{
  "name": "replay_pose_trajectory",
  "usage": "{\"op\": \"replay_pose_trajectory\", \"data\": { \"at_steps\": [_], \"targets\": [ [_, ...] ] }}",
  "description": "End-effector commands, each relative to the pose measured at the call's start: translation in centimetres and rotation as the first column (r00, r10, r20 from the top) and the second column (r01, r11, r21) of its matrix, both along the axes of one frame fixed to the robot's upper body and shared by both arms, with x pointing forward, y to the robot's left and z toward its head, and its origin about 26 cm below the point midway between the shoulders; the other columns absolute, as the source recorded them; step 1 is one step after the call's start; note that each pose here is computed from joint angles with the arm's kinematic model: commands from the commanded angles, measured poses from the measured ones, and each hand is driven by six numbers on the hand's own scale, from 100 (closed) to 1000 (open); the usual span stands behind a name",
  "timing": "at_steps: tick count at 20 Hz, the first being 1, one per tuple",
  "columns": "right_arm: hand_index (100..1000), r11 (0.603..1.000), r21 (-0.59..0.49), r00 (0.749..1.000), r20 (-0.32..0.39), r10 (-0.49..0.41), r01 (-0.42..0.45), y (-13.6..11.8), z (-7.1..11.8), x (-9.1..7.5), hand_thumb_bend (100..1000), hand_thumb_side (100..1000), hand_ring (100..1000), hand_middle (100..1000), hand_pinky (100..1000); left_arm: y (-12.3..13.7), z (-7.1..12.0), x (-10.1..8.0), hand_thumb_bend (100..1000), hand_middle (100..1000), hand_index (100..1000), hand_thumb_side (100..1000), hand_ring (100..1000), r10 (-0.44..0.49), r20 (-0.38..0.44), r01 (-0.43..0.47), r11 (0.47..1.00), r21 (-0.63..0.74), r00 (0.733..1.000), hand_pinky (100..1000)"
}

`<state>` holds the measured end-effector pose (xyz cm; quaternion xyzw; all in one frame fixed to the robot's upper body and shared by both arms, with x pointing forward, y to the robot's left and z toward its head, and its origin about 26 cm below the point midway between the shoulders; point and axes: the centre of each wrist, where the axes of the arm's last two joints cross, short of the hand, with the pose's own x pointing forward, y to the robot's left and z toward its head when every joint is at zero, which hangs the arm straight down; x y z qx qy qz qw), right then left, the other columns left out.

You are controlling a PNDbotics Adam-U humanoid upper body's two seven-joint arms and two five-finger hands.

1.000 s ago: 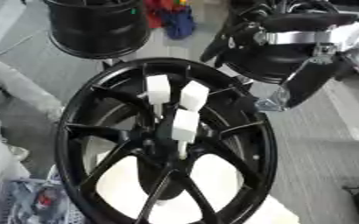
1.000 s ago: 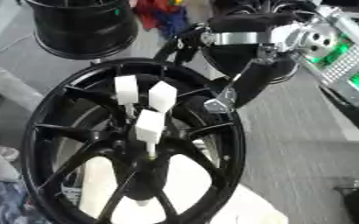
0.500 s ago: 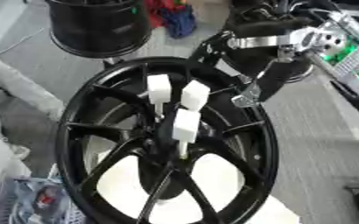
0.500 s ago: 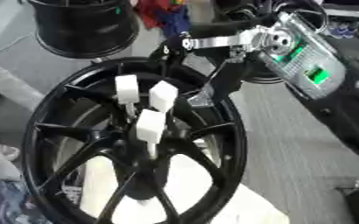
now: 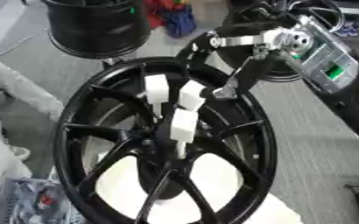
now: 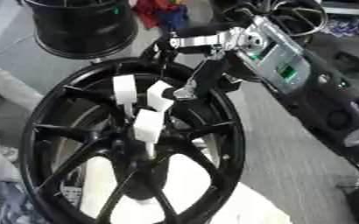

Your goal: Pull the pin out of the wheel hub.

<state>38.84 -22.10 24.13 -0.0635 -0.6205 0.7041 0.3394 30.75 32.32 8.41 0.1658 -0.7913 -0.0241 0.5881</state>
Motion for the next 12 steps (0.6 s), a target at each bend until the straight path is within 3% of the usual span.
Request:
{"op": "replay_pose_trajectory", "data": {
  "at_steps": [1, 12],
  "targets": [
    [930, 1.000, -0.019, 1.000, 0.023, -0.001, 0.002, -0.1, 0.5, 0.4, 272, 267, 800, 841, 806, 0.0, 1.0, 0.2, 413, 672, 742, 270, 655, -0.009, 0.029, 0.009, 1.000, 0.019, 1.000, 576],
    [929, 0.999, -0.050, 1.000, -0.002, 0.004, -0.004, 0.4, -0.9, 1.2, 269, 277, 794, 827, 799, 0.0, 0.9, 0.1, 410, 673, 742, 271, 656, -0.012, 0.026, 0.012, 1.000, 0.016, 1.000, 577]
  ]
}}
